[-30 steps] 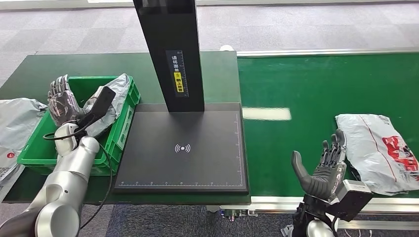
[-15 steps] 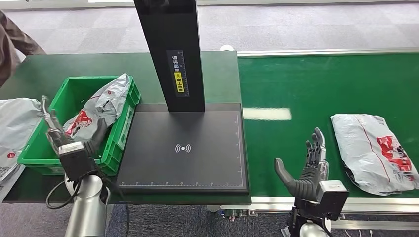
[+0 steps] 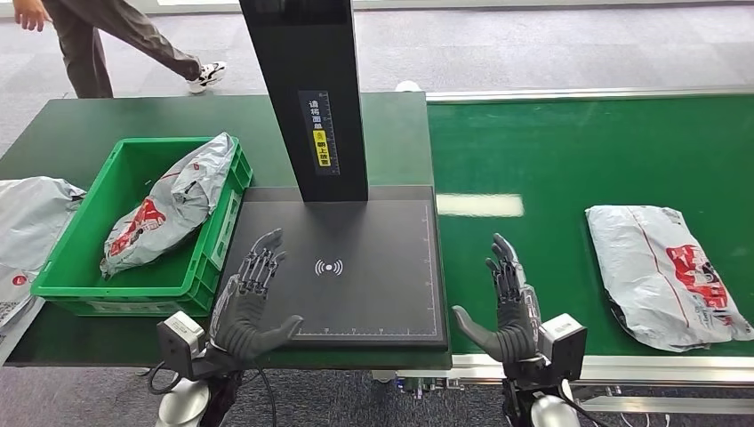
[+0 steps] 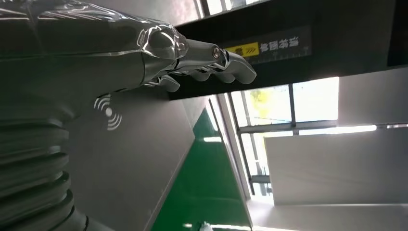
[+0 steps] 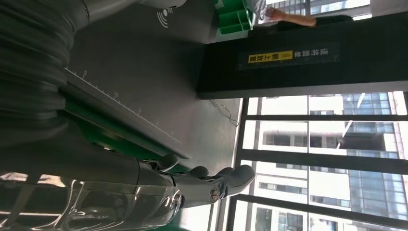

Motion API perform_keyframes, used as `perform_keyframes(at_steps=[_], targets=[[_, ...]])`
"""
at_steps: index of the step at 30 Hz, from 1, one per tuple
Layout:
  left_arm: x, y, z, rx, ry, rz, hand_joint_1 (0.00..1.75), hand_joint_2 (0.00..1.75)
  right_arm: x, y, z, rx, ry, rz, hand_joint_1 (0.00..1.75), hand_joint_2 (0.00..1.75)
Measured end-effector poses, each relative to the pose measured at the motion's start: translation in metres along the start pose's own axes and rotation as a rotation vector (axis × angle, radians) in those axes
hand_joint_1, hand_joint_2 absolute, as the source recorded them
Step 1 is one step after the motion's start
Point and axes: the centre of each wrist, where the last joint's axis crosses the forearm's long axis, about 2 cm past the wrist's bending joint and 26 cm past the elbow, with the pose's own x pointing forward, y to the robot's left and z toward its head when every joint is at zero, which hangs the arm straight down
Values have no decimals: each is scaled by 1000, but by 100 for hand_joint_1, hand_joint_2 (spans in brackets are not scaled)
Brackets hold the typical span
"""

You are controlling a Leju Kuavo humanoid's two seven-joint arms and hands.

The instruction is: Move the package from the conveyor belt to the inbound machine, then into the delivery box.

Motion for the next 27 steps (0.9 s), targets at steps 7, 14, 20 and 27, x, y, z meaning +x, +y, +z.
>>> perform_keyframes(at_steps=[7,14,20,27], targets=[[-11,-12,8,18,34,14,0,175,0,-1,-4,37,-28,-15,0,175],[-13,-21,5,62,47,-79,0,175,-1,-2,-6,54,-42,12,0,175],[-14,-24,3,64,48,-102,0,175,-1,-3,-8,57,-43,17,0,175],[-14,-24,4,71,38,-99,0,175,-1,-3,-11,72,-44,17,0,175]])
